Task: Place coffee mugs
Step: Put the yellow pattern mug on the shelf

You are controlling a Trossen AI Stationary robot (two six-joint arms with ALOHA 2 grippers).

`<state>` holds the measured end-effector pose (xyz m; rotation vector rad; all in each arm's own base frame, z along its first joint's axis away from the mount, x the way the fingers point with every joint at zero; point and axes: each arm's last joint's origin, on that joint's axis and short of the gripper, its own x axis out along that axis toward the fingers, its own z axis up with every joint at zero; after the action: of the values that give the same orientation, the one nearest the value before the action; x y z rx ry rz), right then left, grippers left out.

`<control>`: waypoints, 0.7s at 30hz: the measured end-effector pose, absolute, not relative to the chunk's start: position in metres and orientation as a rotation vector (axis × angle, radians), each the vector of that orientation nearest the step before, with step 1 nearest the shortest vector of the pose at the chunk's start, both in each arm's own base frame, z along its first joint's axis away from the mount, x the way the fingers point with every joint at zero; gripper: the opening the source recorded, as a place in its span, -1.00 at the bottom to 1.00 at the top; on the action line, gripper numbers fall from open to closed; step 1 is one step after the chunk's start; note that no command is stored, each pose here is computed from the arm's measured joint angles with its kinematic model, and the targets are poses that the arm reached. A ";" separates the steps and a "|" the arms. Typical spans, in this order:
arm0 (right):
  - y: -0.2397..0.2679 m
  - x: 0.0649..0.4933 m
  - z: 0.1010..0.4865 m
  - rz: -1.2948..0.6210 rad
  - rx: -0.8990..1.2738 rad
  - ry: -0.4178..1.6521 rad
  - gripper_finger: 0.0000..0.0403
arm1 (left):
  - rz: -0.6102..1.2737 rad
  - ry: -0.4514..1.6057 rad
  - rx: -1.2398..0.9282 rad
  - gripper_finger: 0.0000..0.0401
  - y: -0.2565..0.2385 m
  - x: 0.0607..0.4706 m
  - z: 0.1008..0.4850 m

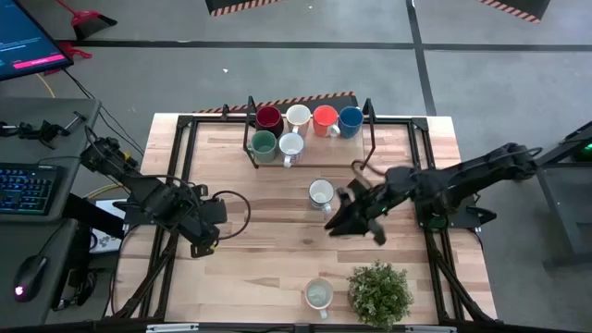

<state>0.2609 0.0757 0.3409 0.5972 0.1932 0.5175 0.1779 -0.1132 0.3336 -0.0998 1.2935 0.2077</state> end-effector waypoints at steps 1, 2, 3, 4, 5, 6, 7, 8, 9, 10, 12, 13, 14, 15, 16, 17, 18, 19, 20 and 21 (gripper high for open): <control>0.081 0.266 0.336 0.527 0.597 0.207 -0.53 | 0.208 1.281 -0.093 -0.13 -0.114 0.176 0.334; 0.086 0.272 0.331 0.532 0.596 0.232 -0.53 | 0.214 1.270 -0.090 -0.13 -0.114 0.175 0.333; 0.091 0.279 0.328 0.538 0.591 0.251 -0.53 | 0.223 1.264 -0.083 -0.13 -0.114 0.175 0.333; 0.097 0.285 0.326 0.545 0.586 0.270 -0.53 | 0.233 1.259 -0.078 -0.13 -0.114 0.174 0.332; 0.102 0.292 0.325 0.551 0.580 0.281 -0.53 | 0.237 1.255 -0.072 -0.13 -0.114 0.174 0.330; 0.108 0.299 0.326 0.564 0.567 0.282 -0.53 | 0.245 1.255 -0.064 -0.13 -0.114 0.174 0.329; 0.114 0.307 0.327 0.584 0.545 0.287 -0.53 | 0.252 1.258 -0.056 -0.13 -0.113 0.174 0.327; 0.120 0.314 0.327 0.604 0.517 0.305 -0.53 | 0.257 1.260 -0.050 -0.13 -0.113 0.174 0.324; 0.126 0.322 0.329 0.633 0.481 0.324 -0.53 | 0.259 1.262 -0.047 -0.13 -0.113 0.175 0.321; 0.132 0.329 0.331 0.660 0.444 0.349 -0.53 | 0.261 1.266 -0.044 -0.13 -0.114 0.175 0.318; 0.142 0.340 0.335 0.688 0.380 0.455 -0.53 | 0.264 1.271 -0.041 -0.13 -0.114 0.175 0.313; 0.146 0.344 0.336 0.687 0.350 0.518 -0.53 | 0.265 1.272 -0.041 -0.13 -0.114 0.176 0.311; 0.148 0.348 0.336 0.672 0.323 0.598 -0.53 | 0.266 1.274 -0.040 -0.13 -0.114 0.176 0.307; 0.149 0.351 0.335 0.643 0.300 0.690 -0.53 | 0.271 1.276 -0.042 -0.13 -0.114 0.176 0.305; 0.149 0.353 0.333 0.599 0.277 0.780 -0.53 | 0.273 1.278 -0.042 -0.13 -0.115 0.176 0.301; 0.150 0.356 0.332 0.551 0.250 0.858 -0.53 | 0.273 1.278 -0.043 -0.13 -0.115 0.177 0.299; 0.149 0.358 0.329 0.506 0.229 0.938 -0.53 | 0.274 1.278 -0.043 -0.13 -0.115 0.177 0.296; 0.149 0.360 0.326 0.463 0.211 1.009 -0.53 | 0.270 1.272 -0.048 -0.13 -0.115 0.178 0.294; 0.150 0.363 0.324 0.433 0.198 1.059 -0.53 | 0.267 1.267 -0.052 -0.13 -0.116 0.178 0.291; 0.151 0.367 0.322 0.409 0.186 1.097 -0.53 | 0.265 1.264 -0.055 -0.13 -0.117 0.179 0.289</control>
<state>0.3670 0.1510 0.3215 0.1857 1.0970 0.4089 0.1793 -0.1166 0.2888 -0.0551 1.2638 0.2652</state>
